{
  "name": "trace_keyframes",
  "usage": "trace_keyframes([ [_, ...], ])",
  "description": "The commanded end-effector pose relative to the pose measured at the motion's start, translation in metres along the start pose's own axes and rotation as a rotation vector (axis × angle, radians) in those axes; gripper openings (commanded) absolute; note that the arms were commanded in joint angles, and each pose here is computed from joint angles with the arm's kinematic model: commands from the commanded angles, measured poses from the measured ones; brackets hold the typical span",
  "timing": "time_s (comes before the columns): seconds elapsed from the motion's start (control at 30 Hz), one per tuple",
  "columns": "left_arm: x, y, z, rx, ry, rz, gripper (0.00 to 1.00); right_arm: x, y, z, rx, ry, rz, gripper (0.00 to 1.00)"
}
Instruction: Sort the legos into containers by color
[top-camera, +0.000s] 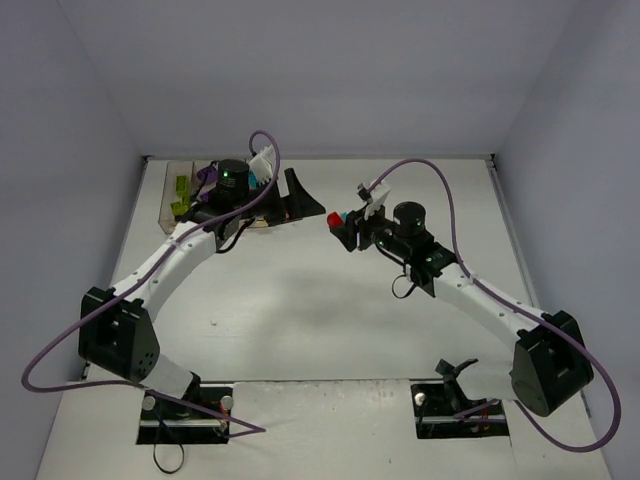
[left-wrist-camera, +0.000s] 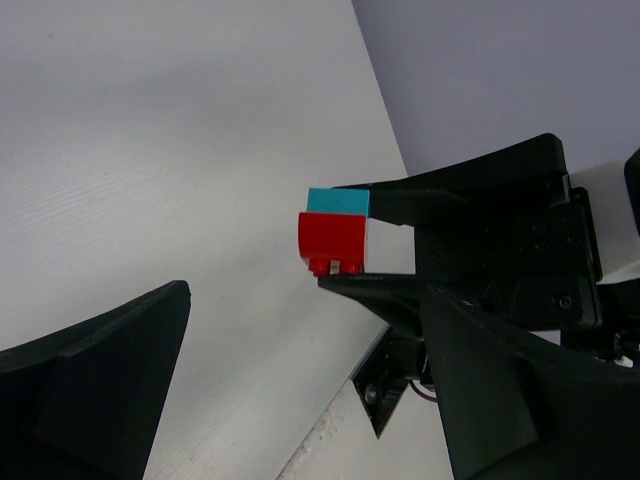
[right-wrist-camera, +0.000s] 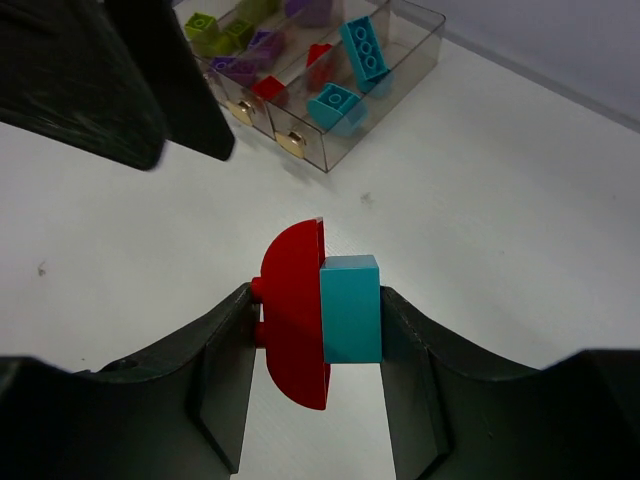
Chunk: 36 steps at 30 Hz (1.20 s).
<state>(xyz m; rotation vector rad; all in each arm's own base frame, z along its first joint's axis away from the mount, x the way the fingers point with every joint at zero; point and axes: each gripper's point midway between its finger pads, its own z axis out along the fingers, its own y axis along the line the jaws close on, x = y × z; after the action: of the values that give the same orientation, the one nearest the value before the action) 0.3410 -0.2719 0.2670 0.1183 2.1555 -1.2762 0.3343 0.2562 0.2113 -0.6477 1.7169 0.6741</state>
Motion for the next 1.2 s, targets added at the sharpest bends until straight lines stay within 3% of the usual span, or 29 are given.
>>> trace_keyframes([
  [0.0,-0.038,-0.055,0.001,0.147,-0.111,0.077,0.91,-0.064,0.017,-0.005,-0.061,-0.167,-0.093,0.00],
  [0.13,-0.026,-0.057,0.014,0.150,-0.067,0.069,0.90,-0.071,0.020,-0.008,-0.069,-0.185,-0.093,0.00],
  [0.37,-0.008,-0.055,0.024,0.138,-0.036,0.070,0.78,-0.078,0.023,-0.015,-0.072,-0.204,-0.091,0.00],
  [0.7,0.003,-0.065,0.036,0.178,-0.003,0.079,0.53,-0.088,0.029,-0.019,-0.099,-0.230,-0.104,0.00],
  [0.9,0.009,-0.069,0.037,0.190,0.012,0.073,0.45,-0.087,0.027,-0.021,-0.084,-0.228,-0.101,0.01],
  [1.0,0.011,-0.068,0.035,0.193,0.014,0.080,0.32,-0.085,0.027,-0.021,-0.084,-0.221,-0.098,0.02],
  [1.1,0.012,-0.069,0.034,0.197,0.015,0.105,0.19,-0.082,0.026,-0.021,-0.084,-0.205,-0.101,0.09],
  [1.17,0.013,-0.068,0.032,0.195,0.019,0.131,0.12,-0.080,0.026,-0.021,-0.084,-0.192,-0.106,0.22],
])
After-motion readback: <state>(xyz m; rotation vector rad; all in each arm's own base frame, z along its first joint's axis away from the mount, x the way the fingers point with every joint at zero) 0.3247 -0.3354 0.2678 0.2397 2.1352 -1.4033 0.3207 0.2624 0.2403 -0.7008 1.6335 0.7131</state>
